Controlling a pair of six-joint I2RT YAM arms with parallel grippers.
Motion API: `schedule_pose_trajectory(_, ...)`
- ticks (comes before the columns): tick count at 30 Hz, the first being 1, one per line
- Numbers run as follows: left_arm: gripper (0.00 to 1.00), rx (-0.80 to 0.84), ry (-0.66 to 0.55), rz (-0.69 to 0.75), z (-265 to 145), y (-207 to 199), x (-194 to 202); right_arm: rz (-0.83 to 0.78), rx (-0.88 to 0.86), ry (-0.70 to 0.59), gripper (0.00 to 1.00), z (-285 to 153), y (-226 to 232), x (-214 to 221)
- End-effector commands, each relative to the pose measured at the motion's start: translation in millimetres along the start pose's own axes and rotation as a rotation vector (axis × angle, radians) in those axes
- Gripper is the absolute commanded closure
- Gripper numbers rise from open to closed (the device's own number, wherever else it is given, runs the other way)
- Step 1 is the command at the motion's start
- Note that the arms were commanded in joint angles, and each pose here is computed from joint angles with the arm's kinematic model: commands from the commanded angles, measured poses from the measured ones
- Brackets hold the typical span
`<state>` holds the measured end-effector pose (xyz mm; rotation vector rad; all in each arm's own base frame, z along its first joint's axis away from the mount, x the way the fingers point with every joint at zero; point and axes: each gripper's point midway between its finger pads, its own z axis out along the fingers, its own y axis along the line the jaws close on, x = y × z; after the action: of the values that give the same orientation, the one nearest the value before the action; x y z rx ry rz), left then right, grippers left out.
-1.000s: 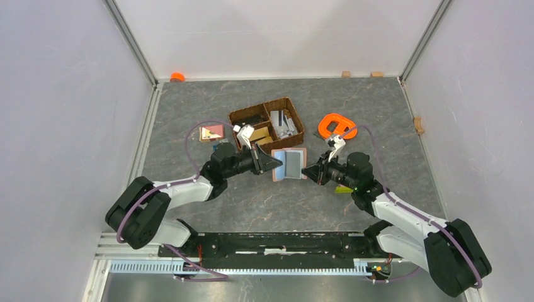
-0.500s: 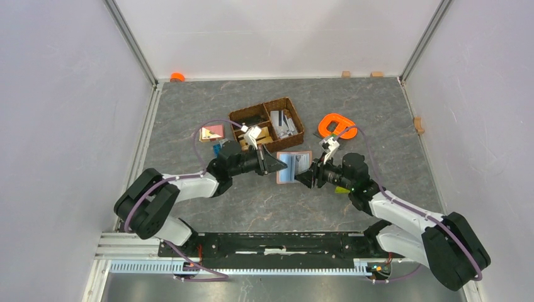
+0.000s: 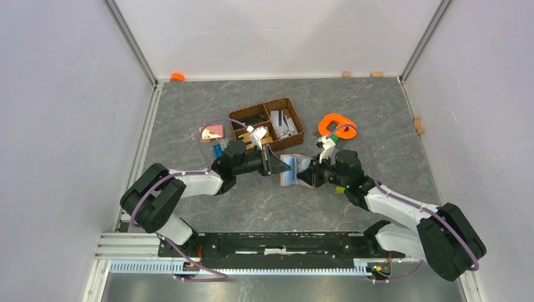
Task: Take the credit cards out of the card holder
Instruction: Remove the credit card from the card holder.
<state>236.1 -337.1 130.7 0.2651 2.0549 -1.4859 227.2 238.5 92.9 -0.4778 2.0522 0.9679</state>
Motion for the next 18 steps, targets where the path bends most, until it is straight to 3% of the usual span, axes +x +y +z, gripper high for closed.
schedule_pose_trajectory(1,0.69,0.054,0.002,0.036,9,-16,-10,-0.038,0.028,-0.038,0.91,4,-1,-20)
schedule_pose_trajectory(4,0.39,0.010,0.007,0.058,12,-12,-7,-0.031,0.044,-0.031,1.00,4,-4,-18)
schedule_pose_trajectory(7,0.21,-0.014,0.025,0.105,15,-16,0,-0.020,0.046,-0.022,1.00,6,-5,-16)
schedule_pose_trajectory(15,0.13,-0.099,0.054,0.115,22,-3,7,-0.017,0.043,-0.026,1.00,6,-4,-16)
schedule_pose_trajectory(18,0.25,-0.141,0.065,0.110,22,5,7,-0.024,0.045,-0.032,1.00,4,-4,-18)
